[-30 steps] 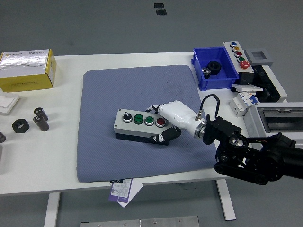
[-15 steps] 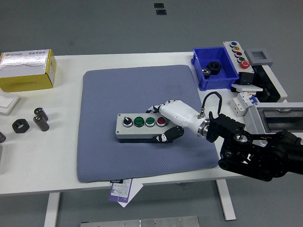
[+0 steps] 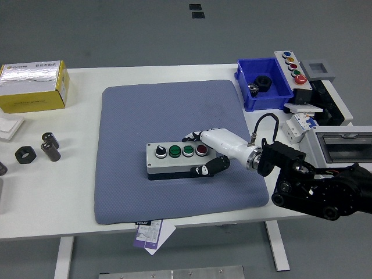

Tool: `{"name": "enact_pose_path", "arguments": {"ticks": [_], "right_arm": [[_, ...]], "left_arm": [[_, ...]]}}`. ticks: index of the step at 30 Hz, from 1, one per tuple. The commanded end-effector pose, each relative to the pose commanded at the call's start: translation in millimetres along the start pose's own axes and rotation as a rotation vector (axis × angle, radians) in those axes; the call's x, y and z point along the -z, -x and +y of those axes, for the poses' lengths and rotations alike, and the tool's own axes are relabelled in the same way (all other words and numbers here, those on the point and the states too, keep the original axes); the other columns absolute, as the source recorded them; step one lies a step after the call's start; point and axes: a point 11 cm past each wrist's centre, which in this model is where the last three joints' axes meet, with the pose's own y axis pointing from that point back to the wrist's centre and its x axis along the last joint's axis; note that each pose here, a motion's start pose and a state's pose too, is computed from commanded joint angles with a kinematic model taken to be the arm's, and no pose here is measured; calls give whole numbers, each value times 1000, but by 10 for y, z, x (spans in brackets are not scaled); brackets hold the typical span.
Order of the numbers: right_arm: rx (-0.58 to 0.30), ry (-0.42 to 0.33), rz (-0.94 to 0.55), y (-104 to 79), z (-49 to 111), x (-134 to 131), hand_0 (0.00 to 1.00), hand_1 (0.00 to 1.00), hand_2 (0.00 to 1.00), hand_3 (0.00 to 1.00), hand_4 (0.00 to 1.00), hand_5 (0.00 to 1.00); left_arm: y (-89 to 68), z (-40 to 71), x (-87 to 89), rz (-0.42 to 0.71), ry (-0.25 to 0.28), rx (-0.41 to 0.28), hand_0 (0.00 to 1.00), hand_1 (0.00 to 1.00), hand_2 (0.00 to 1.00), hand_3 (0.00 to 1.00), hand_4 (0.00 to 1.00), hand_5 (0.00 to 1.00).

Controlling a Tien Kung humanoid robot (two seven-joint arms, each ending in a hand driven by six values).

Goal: Pick up the button,place it on the desk,press the button,press the button

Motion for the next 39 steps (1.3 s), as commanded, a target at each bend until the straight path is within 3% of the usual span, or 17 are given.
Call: {"name": "enact_pose_path", "arguments": {"ticks": [13, 14, 39], "right_arm": [[18, 11, -75, -51, 33, -40, 849, 819, 879, 897, 592, 2], [20, 13, -81, -51, 35, -42, 884, 859, 921, 962, 604, 2], [48, -5, -72, -108, 76, 36, 913, 893, 998, 998, 628, 2]], "left_arm": [[43, -2, -4, 0, 12, 11, 625, 506, 495, 594, 656, 166], [45, -2, -1, 0, 11, 11, 625, 505, 494, 594, 652, 166], [62, -2, 7, 0, 2, 14, 623, 503, 493, 592, 630, 140]]}}
